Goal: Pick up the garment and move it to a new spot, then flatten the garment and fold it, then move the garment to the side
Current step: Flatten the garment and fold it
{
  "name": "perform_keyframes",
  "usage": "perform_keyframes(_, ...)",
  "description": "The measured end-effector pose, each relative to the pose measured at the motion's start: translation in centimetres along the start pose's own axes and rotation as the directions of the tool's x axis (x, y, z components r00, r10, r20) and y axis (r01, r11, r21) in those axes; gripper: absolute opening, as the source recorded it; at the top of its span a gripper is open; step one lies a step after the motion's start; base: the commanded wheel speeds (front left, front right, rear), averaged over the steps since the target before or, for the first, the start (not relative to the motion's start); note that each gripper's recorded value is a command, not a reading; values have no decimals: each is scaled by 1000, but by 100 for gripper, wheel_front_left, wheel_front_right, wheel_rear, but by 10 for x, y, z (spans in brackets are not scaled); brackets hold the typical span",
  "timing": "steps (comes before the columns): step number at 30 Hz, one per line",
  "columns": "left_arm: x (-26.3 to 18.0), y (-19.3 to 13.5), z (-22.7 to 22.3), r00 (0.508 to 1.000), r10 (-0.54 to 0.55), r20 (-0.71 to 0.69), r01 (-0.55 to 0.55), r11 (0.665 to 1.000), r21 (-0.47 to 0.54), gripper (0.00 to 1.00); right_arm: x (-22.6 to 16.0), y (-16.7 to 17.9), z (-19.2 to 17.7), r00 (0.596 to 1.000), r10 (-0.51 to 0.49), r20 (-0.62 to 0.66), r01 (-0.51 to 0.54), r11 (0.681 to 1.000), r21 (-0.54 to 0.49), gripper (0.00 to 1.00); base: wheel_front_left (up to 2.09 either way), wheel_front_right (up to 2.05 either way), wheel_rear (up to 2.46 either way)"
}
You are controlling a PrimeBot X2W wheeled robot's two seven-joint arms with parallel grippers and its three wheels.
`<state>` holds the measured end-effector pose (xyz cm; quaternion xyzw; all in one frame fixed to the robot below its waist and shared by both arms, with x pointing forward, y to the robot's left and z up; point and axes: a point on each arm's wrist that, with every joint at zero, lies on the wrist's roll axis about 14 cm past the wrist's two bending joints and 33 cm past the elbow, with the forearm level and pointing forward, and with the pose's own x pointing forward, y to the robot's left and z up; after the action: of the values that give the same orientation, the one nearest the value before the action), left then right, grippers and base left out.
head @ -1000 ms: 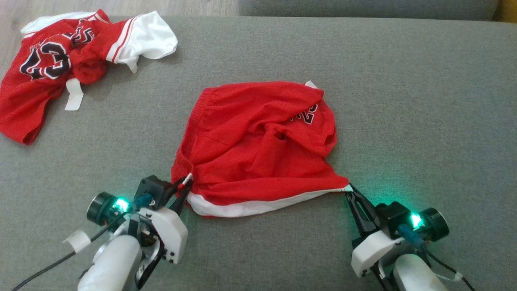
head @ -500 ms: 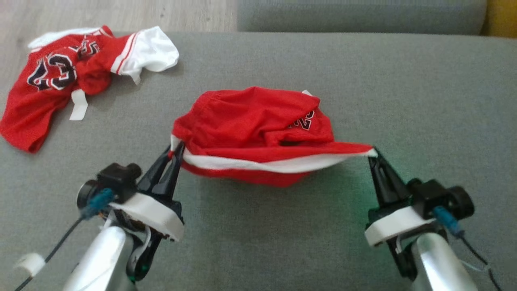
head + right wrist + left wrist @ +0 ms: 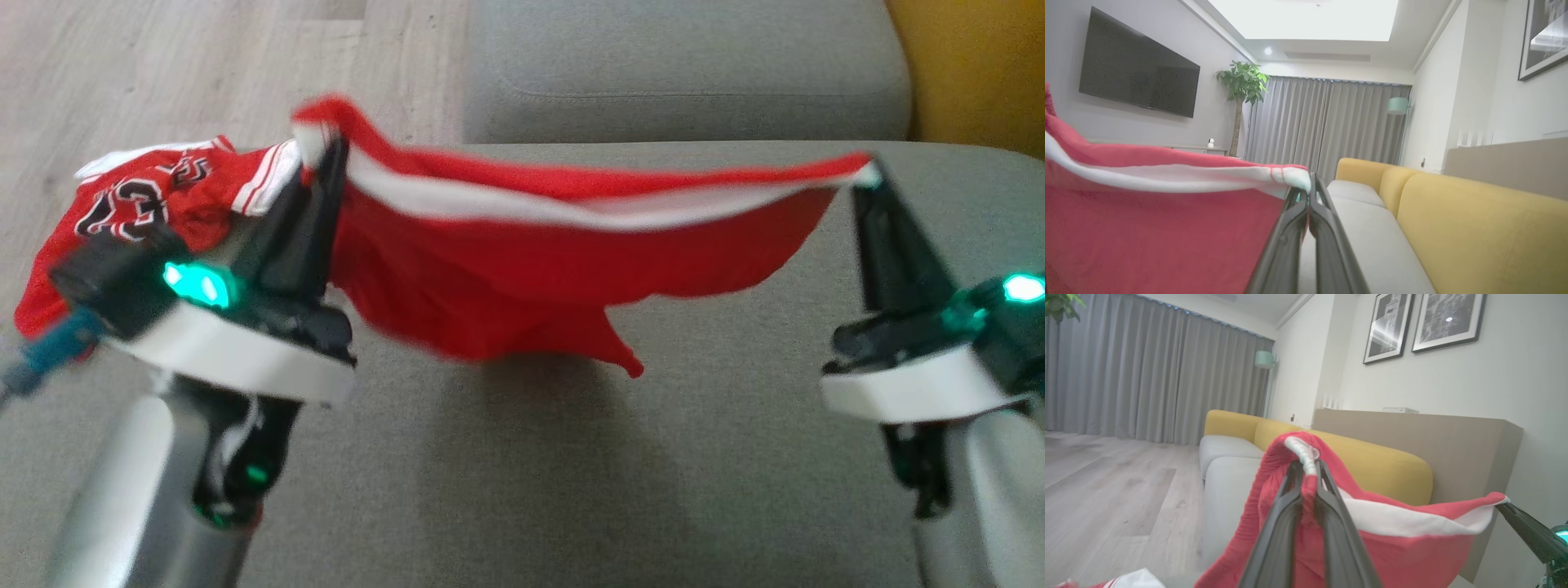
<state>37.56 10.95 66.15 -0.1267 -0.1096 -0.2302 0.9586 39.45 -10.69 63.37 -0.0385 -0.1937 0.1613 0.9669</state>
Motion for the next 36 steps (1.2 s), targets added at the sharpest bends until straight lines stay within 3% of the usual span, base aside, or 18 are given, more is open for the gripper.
perform_keyframes(6,25,-27,49,993,-108,48,107,994,31,0,8,-16,52,995,-30,95,33,999,-39,0,0,0,0)
perform_keyframes(11,59,-8,22,993,-91,-76,93,995,24,0,34,-29,21,999,-30,-20,29,999,-26,0,0,0,0)
perform_keyframes(14,88,3,5,988,-92,-124,98,994,44,0,63,-44,4,998,-13,-57,7,995,-104,0,0,0,0)
perform_keyframes(19,151,10,15,991,-125,-53,129,988,84,0,124,-88,30,994,-73,79,86,980,-180,0,0,0,0)
perform_keyframes(24,199,7,21,984,-166,62,163,985,57,0,156,-112,49,979,-101,180,143,959,-243,0,0,0,0)
perform_keyframes(29,212,23,-54,989,-143,-39,141,989,-44,0,152,-113,-23,992,-122,42,128,969,-210,0,0,0,0)
perform_keyframes(30,205,31,-97,987,-120,-107,111,990,-87,0,138,-111,-67,989,-135,-56,123,976,-183,0,0,0,0)
perform_keyframes(32,190,35,-139,978,-103,-181,80,988,-131,0,115,-107,-110,976,-146,-163,122,981,-150,0,0,0,0)
perform_keyframes(36,149,32,-193,958,-82,-274,27,979,-202,0,69,-90,-158,944,-149,-293,130,988,-84,0,0,0,0)
